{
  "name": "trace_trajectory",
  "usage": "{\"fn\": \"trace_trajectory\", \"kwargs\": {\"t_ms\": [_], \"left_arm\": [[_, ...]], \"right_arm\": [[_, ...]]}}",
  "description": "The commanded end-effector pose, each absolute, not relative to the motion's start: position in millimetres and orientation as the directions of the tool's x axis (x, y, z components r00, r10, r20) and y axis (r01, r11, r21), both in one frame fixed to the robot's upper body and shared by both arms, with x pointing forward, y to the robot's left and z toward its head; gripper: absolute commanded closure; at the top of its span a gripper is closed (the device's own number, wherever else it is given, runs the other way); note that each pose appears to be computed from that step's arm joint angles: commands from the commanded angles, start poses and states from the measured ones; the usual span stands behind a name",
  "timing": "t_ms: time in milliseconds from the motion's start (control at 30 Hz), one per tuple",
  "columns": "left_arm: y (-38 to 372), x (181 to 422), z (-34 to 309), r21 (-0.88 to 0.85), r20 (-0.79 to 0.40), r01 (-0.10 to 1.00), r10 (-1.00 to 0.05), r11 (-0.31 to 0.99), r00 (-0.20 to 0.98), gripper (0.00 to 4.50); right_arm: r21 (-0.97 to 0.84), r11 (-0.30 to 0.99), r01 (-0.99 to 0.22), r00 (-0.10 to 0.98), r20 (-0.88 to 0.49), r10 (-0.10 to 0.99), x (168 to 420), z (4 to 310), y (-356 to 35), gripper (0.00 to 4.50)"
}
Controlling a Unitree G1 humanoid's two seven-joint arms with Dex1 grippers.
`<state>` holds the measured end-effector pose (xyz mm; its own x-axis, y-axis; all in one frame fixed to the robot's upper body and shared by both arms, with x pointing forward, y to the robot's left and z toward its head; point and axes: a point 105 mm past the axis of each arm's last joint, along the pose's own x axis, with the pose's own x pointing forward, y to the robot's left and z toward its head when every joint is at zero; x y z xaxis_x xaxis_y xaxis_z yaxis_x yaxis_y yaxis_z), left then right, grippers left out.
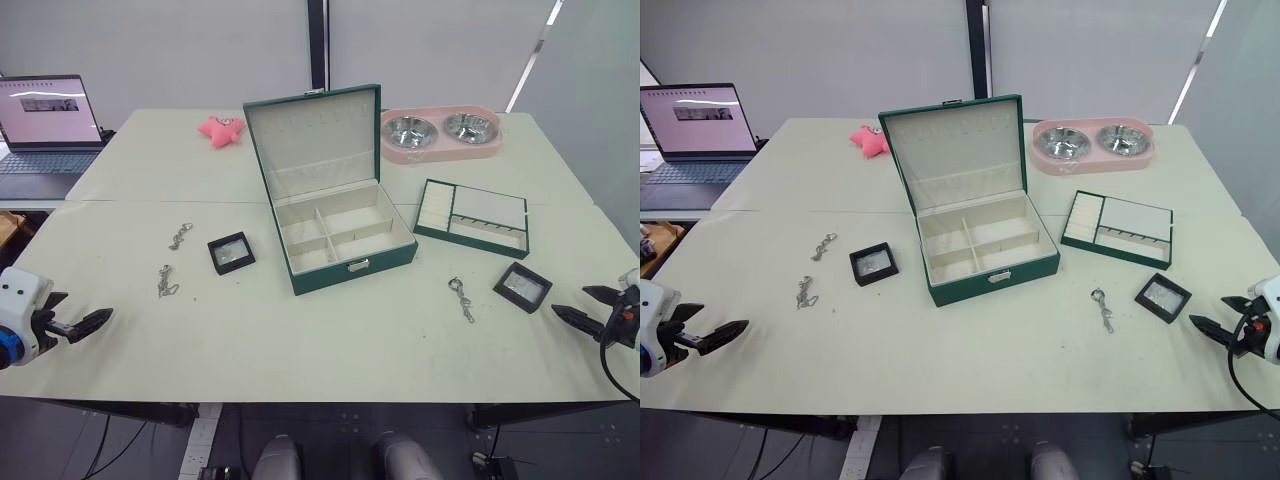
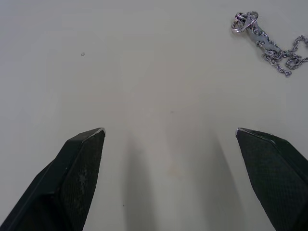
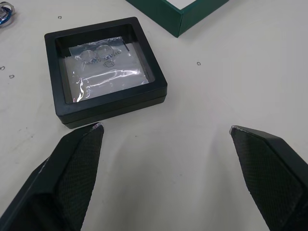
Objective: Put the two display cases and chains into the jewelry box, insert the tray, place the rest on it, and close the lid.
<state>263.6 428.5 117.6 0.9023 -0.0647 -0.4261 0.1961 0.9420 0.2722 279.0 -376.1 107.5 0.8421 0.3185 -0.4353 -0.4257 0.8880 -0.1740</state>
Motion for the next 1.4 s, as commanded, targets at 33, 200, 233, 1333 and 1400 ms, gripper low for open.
{"fn": "trace_trajectory", "kwargs": {"t_ms": [33,200,233,1333,1400], "left_arm": [[433,263,124,0.289,-0.404,0.178,-0.048,0.941,0.914,0.00],[435,262,123,0.295,-0.406,0.173,-0.040,0.940,0.913,0.00],[435,262,123,0.296,-0.406,0.172,-0.040,0.940,0.913,0.00],[235,366,158,0.085,-0.165,0.343,-0.326,0.936,0.931,1.20],[210,367,153,0.062,-0.183,0.394,-0.377,0.917,0.908,1.88]], "right_arm": [[-0.215,0.880,-0.424,0.857,-0.409,0.313,281,124,-380,0.06],[-0.218,0.878,-0.425,0.856,-0.412,0.312,281,123,-381,0.06],[-0.218,0.878,-0.425,0.856,-0.411,0.312,281,123,-381,0.06],[-0.134,0.868,-0.478,0.875,0.011,0.483,389,186,-225,1.98],[-0.158,0.845,-0.511,0.859,-0.040,0.511,396,174,-212,2.55]]}}
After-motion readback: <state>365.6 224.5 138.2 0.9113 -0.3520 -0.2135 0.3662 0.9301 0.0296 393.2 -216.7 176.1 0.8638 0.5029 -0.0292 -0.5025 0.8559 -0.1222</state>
